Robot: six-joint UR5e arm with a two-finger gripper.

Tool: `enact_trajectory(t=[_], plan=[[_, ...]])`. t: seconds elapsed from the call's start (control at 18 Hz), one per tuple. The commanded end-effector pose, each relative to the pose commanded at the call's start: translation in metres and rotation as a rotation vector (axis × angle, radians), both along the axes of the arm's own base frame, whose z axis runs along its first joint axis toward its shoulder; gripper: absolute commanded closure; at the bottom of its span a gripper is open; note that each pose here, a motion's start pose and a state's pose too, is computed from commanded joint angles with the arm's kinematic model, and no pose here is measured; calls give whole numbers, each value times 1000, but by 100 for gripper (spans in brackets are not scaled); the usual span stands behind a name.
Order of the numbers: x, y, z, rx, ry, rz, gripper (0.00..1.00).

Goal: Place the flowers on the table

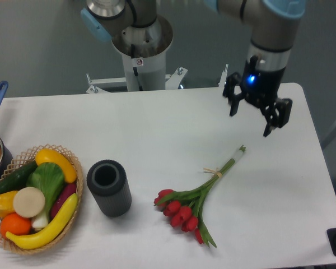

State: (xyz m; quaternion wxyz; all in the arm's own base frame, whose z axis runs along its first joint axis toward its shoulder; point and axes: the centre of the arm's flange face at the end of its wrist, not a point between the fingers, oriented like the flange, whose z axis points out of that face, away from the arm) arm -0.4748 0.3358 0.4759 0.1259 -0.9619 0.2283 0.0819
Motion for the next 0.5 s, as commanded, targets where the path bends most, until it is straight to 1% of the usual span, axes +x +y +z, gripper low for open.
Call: enact_trajectory(t=[0.11, 0.22, 0.5], plan=[[-2, -10, 2, -5, 0, -6, 0], [-3, -14, 2, -10, -2, -25, 0], [-3, -13, 0, -7, -5, -28, 0]])
